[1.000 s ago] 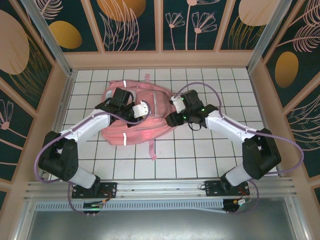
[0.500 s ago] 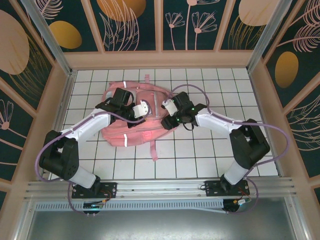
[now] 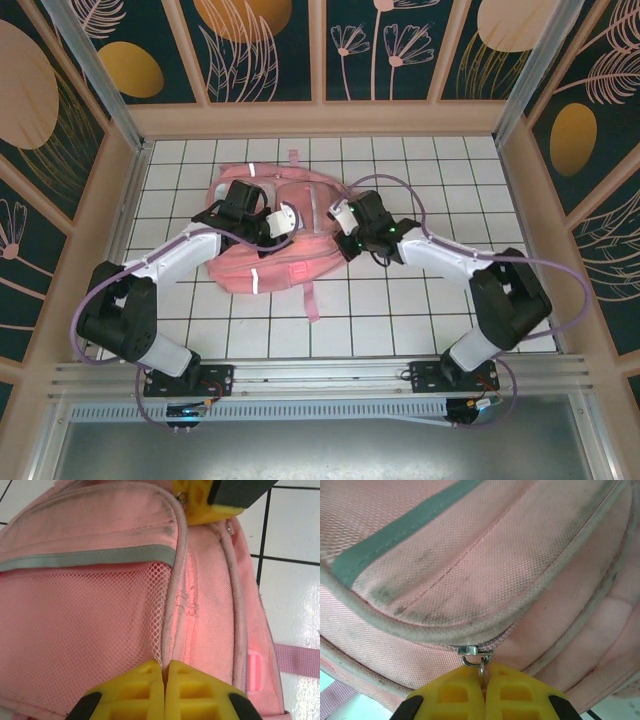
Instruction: Pack the student bag
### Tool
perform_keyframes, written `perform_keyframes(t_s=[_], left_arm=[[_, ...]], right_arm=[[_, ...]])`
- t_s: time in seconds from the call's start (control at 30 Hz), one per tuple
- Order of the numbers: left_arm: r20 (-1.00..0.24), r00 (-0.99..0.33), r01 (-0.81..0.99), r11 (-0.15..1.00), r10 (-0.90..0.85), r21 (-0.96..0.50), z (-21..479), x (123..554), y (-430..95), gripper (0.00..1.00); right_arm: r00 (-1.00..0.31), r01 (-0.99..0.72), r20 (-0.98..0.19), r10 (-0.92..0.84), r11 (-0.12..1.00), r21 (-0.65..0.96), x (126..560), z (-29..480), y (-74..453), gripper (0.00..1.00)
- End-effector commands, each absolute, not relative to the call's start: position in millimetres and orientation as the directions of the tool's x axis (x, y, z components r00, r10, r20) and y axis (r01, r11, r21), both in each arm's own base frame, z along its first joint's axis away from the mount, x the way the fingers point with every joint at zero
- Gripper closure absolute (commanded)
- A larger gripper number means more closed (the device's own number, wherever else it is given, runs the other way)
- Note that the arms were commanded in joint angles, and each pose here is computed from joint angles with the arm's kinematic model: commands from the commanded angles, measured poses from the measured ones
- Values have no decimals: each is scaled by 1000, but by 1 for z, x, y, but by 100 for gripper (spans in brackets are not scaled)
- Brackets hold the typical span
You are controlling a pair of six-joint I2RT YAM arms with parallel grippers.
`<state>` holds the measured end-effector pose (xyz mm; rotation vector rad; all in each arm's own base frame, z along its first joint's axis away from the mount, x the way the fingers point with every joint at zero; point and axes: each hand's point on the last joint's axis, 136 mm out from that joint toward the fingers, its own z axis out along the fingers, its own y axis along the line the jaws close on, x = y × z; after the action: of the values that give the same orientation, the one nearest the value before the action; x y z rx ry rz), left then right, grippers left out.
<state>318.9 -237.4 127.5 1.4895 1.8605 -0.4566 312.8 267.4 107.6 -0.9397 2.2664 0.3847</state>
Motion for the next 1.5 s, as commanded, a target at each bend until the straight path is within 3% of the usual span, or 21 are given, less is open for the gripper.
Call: perform_keyframes(t_s=[0.0,0.13,0.2,0.23,0.37,0.47,0.53,0.7,1.03,1.17,1.33,1.47], left_arm=[[-666,-192,864,446,721,234,128,367,-199,100],[-716,-103,809,477,691,344,151,392,-193,100],[-766,-191,660,658,613,362,167,429,-167,100],[-781,-265,588,737,565,334,170,447,-155,94],[-768,-536,476,877,350,68,173,481,-157,43],[-725,-679,365,909,112,-200,174,463,-167,27],[-648,-759,240,904,-53,-355,171,439,-167,1],[-317,-916,33,740,-247,-671,135,375,-196,1],[-222,-930,-48,696,-294,-717,117,358,-230,3],[-218,-928,-56,690,-303,-722,112,360,-242,34],[-212,-928,-81,720,-308,-689,102,362,-248,38],[-233,-916,-102,751,-327,-653,95,368,-241,89]], right_arm=[[-549,-694,-621,-560,720,-35,291,102,241,100],[-515,-733,-625,-587,680,-34,270,104,252,100],[-485,-787,-634,-602,617,16,254,108,268,100],[-465,-806,-649,-602,591,30,248,112,277,100],[-442,-818,-733,-517,567,93,247,129,313,100],[-448,-797,-773,-450,593,117,263,133,329,100],[-454,-791,-785,-422,596,136,269,132,338,100],[-451,-799,-803,-390,578,167,272,121,358,100],[-410,-836,-823,-392,523,167,259,122,377,100],[-415,-837,-819,-397,520,172,254,118,380,100],[-413,-838,-822,-392,518,174,250,118,384,100],[-436,-815,-808,-398,556,165,252,112,379,100]])
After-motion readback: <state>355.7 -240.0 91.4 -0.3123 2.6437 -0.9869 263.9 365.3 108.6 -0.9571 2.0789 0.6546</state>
